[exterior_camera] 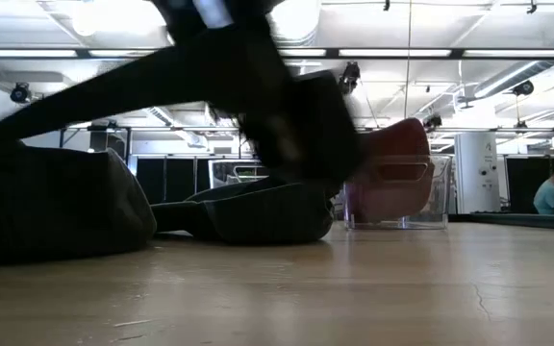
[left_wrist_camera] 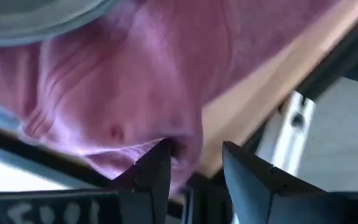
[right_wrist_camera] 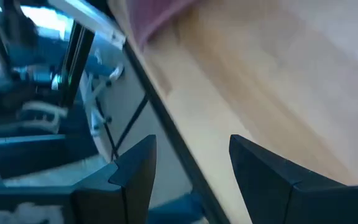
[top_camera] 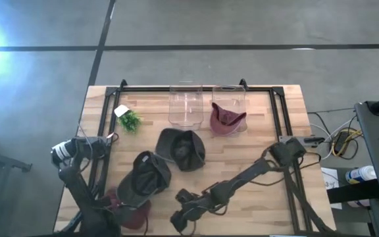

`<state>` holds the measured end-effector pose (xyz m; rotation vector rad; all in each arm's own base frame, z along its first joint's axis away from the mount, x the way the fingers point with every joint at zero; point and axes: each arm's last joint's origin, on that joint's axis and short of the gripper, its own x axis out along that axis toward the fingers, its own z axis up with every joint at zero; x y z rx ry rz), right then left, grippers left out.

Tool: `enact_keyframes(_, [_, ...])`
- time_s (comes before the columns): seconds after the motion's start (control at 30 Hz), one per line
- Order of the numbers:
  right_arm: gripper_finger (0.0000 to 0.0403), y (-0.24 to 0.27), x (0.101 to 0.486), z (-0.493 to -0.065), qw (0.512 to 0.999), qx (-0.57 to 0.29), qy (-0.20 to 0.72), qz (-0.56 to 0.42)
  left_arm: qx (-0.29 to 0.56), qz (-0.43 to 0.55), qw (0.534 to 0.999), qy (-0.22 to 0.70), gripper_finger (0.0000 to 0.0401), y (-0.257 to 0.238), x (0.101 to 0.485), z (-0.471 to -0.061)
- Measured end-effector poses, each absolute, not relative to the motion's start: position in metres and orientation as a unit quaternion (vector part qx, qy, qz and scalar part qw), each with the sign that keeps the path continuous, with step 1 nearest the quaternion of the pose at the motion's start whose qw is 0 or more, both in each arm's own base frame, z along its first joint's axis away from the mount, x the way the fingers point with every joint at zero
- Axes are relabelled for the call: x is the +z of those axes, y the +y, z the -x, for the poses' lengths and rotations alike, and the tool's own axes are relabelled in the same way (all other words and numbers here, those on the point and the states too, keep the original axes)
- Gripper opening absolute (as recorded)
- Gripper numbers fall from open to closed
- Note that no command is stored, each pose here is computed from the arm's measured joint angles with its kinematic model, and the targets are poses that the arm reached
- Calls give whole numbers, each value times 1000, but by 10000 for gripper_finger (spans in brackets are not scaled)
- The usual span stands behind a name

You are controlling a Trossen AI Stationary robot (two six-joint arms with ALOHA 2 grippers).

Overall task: Pick & Place hat
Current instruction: Put the red cap into the right transparent bin

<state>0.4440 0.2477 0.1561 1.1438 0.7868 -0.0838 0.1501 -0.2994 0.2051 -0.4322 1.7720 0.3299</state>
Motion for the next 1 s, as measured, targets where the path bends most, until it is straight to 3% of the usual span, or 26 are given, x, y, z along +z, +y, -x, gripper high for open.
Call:
enact_keyframes(0.27, [198,252,140,-473,755,-47,346,-556,72,258,658,704,138,-301,165,-163])
enact_keyframes(0.53, [198,256,127,-485,749,-55,334,-570,71,287,729,617,138,-302,168,-181])
enact_keyframes(0.8, [198,250,132,-493,759,-38,305,-575,62,308,752,579,138,-305,171,-188])
enact_keyframes(0.9, [182,249,132,-493,765,-23,315,-562,60,311,752,578,138,-306,173,-188])
enact_keyframes(1.0, [142,251,132,-493,766,-5,329,-553,51,318,753,574,138,-310,179,-191])
